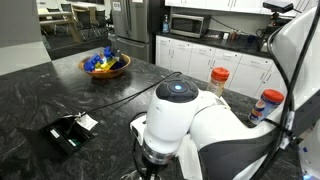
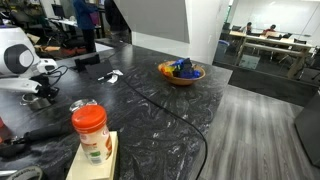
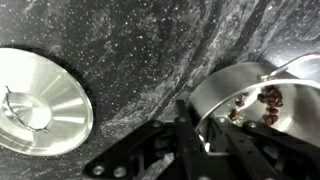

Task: Place the pot between the lid and the coasters

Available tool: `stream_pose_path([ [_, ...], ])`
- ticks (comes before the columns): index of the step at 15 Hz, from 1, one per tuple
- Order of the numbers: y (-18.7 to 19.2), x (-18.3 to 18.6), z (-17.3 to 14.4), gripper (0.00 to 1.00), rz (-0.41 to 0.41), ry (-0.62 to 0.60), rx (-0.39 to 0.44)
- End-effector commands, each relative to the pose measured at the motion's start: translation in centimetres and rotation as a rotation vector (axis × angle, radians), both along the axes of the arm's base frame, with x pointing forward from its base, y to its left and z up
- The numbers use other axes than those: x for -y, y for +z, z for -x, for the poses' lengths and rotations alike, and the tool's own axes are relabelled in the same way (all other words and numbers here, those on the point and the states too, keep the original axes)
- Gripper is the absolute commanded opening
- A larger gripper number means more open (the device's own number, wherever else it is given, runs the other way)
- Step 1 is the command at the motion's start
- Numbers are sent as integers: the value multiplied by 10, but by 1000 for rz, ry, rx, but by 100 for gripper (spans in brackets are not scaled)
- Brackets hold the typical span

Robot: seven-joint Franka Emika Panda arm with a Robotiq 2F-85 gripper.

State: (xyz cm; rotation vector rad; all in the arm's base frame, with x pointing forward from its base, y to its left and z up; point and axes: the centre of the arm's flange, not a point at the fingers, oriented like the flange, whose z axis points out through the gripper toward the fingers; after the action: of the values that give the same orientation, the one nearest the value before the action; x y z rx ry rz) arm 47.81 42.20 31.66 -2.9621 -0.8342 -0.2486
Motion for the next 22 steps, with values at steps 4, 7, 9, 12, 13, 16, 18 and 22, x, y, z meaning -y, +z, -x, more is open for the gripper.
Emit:
stream_pose_path([
  [4, 17, 6, -9, 1, 15, -39, 16],
  [7, 28, 16, -18, 1, 26, -84, 24],
  [9, 36, 27, -30, 1, 24, -144, 28],
  [12, 52, 53, -55, 1, -47, -302, 46],
  [13, 57, 64, -64, 1, -68, -363, 58],
  [16, 77, 109, -97, 1, -90, -544, 102],
  [18, 87, 147, -117, 1, -97, -669, 136],
  [22, 95, 217, -133, 1, -79, -919, 206],
])
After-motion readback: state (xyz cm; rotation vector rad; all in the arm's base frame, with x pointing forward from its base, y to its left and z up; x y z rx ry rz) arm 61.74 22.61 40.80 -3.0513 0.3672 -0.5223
